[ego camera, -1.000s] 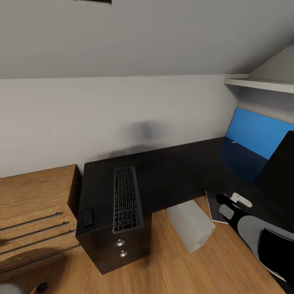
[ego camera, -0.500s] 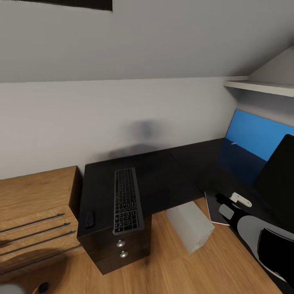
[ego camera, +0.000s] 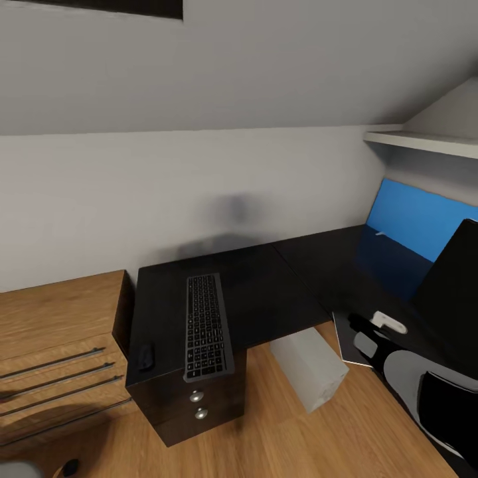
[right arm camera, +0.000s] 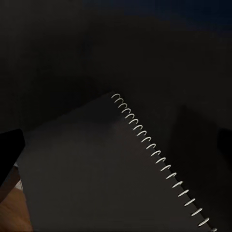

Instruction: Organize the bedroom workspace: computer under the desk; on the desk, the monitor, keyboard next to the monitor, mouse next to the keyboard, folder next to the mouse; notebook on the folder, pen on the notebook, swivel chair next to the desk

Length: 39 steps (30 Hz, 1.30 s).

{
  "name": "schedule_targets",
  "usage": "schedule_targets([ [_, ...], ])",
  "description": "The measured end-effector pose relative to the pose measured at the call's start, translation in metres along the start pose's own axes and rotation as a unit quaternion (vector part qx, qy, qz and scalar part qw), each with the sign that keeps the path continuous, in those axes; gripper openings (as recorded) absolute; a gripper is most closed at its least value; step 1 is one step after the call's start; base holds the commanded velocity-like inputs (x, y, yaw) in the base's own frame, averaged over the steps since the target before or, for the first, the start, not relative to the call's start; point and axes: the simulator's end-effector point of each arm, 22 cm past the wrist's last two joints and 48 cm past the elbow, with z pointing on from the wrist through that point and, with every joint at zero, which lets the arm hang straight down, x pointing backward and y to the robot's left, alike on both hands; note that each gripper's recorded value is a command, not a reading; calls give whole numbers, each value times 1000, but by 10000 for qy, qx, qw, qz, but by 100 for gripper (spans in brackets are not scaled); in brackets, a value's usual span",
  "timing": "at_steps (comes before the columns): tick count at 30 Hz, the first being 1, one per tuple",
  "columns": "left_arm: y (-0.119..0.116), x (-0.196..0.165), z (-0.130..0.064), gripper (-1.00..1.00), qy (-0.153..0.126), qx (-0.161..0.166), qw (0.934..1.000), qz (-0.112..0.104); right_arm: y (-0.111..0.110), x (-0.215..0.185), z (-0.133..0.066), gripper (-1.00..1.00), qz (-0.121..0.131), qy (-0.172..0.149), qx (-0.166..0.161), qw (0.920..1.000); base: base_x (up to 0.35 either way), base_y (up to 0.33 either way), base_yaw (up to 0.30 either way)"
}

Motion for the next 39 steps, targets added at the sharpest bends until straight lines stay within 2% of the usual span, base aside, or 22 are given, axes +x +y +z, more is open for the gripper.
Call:
schedule_targets([
  [4, 1, 0, 0, 100, 1, -6, 10000, 1, 16, 9, -6, 100, -100, 41, -40, 9999, 0, 0, 0],
  [13, 1, 0, 0, 100, 1, -10, 10000, 1, 22, 14, -12, 100, -361, 31, 163, 9992, 0, 0, 0],
  [21, 1, 0, 0, 100, 2, -16, 10000, 0, 25, 15, -12, 100, -418, 60, 152, 9990, 0, 0, 0],
  [28, 2, 0, 0, 100, 6, -19, 10000, -1, 32, 21, -13, 100, -490, 272, 98, 9984, 0, 0, 0],
  [39, 3, 4, 0, 100, 41, -28, 10000, 11, 39, 20, -14, 100, -508, 354, 38, 9981, 0, 0, 0],
])
